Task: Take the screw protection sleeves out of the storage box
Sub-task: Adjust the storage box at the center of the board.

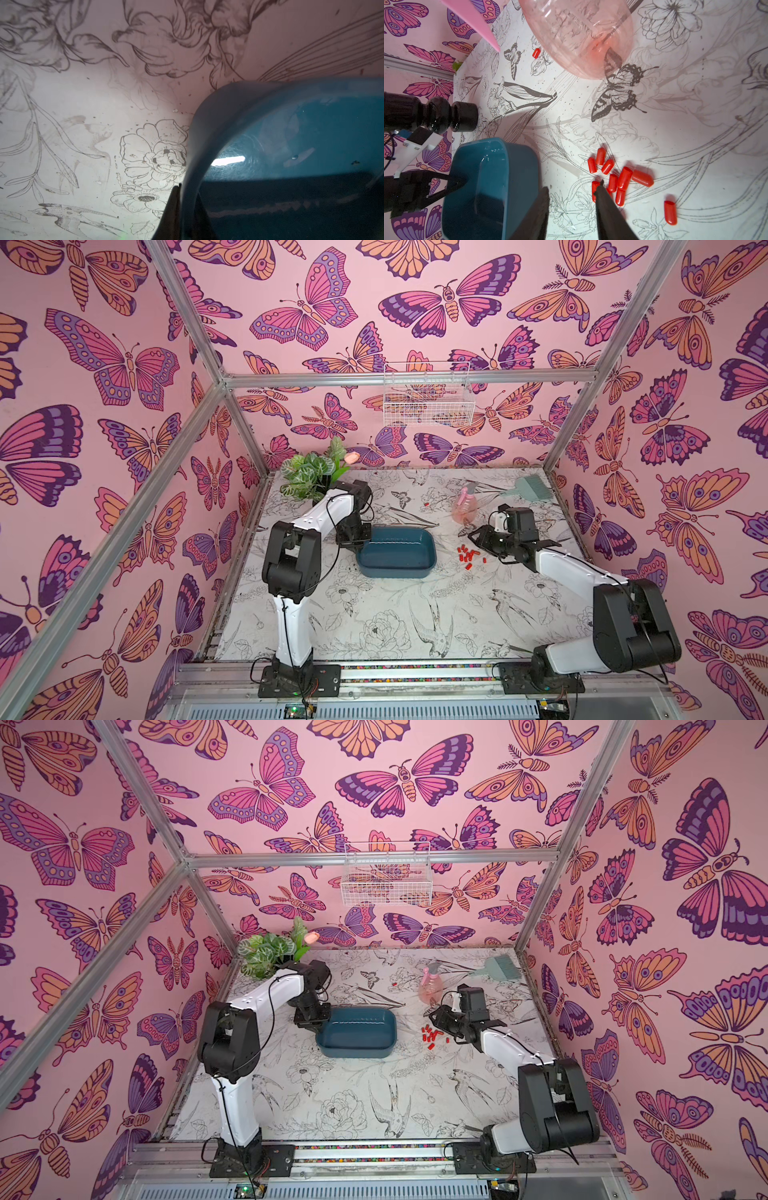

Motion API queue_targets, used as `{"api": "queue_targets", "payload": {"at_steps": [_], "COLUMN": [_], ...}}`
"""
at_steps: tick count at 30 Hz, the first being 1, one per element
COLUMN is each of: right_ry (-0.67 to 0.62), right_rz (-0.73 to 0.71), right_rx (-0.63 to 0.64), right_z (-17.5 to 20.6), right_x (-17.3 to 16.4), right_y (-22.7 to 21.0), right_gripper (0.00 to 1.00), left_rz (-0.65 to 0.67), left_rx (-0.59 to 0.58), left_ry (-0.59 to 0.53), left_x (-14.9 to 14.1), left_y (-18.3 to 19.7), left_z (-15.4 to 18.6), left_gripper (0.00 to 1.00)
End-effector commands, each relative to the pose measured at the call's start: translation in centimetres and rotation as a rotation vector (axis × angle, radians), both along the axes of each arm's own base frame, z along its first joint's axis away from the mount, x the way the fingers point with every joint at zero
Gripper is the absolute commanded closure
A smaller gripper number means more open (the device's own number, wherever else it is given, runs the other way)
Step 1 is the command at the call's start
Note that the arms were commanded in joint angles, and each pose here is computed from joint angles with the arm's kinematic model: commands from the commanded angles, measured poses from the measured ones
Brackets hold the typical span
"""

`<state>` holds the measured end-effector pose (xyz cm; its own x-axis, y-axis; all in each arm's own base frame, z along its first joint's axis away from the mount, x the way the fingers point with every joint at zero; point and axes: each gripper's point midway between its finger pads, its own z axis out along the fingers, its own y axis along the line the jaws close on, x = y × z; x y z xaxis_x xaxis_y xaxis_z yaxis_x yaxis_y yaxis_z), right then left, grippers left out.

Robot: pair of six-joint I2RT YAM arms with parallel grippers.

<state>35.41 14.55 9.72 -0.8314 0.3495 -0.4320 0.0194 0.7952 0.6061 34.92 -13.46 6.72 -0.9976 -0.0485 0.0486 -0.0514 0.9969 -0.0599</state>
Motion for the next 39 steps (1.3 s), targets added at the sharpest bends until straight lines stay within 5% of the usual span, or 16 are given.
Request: {"api": "queue_targets", "payload": {"at_steps": [1,16,30,39], "right_ry": [0.002,0.016,-0.013,-0.19], "right_rz": [-0.006,-0.003,-0.01,-0.085], "right_rx": [0.007,0.004,0.004,-0.038], "right_z": [0.2,0.0,0.6,4.2], "right_x": [0.5,0.7,0.4,-1.2], "right_y": [-0.1,0.0,-0.2,-2.1], "right_gripper": [0.59,0.59,0.6,0.61], "left_rz": [0.041,0.004,0.019,0.053], "left_rx": [0.047,0.048,-0.089,-0.164], "left_ry": [-0.129,-0.282,-0.534,-0.643], "left_x": [2.2,2.9,1.7,-1.7], "left_y": [0.9,-0.3,-0.8,0.1], "left_z": [0.3,2.5,12.0,14.3], "left_gripper": [0.93,0.52,0.52,0.53]}}
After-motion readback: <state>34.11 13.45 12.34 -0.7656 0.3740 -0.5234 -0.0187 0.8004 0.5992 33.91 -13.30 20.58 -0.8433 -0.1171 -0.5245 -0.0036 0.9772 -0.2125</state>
